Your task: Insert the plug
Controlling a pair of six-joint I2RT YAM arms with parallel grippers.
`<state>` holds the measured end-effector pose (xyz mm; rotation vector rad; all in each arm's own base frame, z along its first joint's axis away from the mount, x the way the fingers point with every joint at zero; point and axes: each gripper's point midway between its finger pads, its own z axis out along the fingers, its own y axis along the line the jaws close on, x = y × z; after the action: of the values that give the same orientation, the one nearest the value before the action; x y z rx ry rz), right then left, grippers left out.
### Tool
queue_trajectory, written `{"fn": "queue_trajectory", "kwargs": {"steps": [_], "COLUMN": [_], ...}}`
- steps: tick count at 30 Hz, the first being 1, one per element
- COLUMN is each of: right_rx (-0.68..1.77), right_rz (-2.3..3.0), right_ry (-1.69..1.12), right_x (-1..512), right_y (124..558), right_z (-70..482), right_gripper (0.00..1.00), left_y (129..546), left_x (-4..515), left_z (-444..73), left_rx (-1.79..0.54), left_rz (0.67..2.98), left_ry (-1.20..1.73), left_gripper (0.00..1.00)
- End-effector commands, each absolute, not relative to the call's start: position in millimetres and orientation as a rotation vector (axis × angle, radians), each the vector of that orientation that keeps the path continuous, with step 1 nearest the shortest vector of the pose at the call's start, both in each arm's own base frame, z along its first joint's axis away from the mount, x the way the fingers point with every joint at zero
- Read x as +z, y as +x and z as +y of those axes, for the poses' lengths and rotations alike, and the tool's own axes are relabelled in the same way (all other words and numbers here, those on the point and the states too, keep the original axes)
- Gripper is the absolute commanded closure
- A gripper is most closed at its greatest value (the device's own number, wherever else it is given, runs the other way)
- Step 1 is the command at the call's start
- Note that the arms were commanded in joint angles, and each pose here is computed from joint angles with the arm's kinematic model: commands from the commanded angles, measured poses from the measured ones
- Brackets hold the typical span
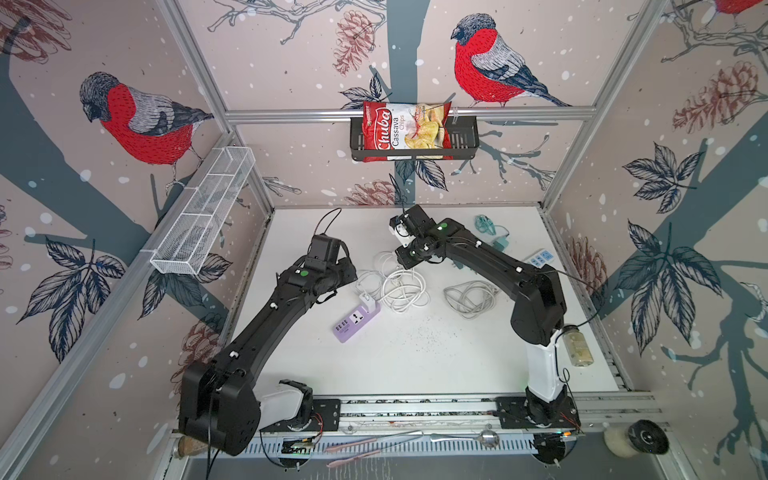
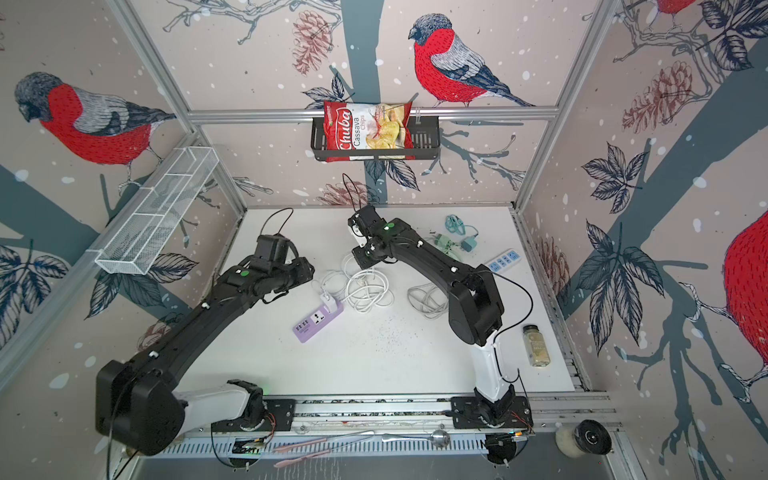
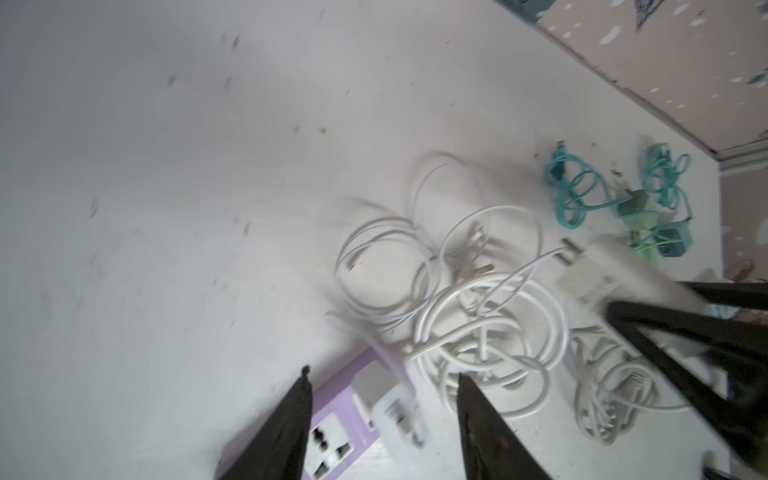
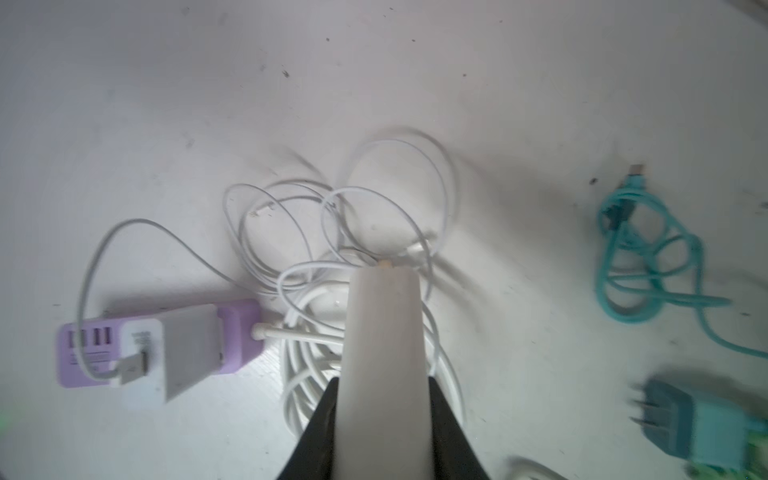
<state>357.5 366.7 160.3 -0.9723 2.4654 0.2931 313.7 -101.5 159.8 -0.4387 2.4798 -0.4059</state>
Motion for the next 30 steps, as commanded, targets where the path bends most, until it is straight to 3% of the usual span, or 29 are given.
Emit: {"fn": "queue_trajectory", "kwargs": {"steps": [1, 16, 23, 30], "right_rx": [0.119, 0.331, 0.341, 0.286], "right_rz": [2.440, 2.215, 2.198, 2.204], "right_ry": [-1.054, -1.439, -1.626, -1.732], "right_x": [167, 193, 171, 147], "right_y": [352, 241, 195, 185], "right_z": [353, 398, 410, 420], "right_gripper": [1.00, 1.00, 1.00, 1.00], "left_y": [290, 232, 229, 228], "left_x": [142, 93, 73, 69], "left_z": [-81, -75, -79, -82], "left_rx": [-0.343, -0.467, -0.498, -0.537], "left_rz": [2.470, 2.471, 2.493, 2.472], "left_ry": [-0.573, -0.682, -0.690, -0.672], "left_gripper": [0.44, 0.53, 0.58, 0.57]}}
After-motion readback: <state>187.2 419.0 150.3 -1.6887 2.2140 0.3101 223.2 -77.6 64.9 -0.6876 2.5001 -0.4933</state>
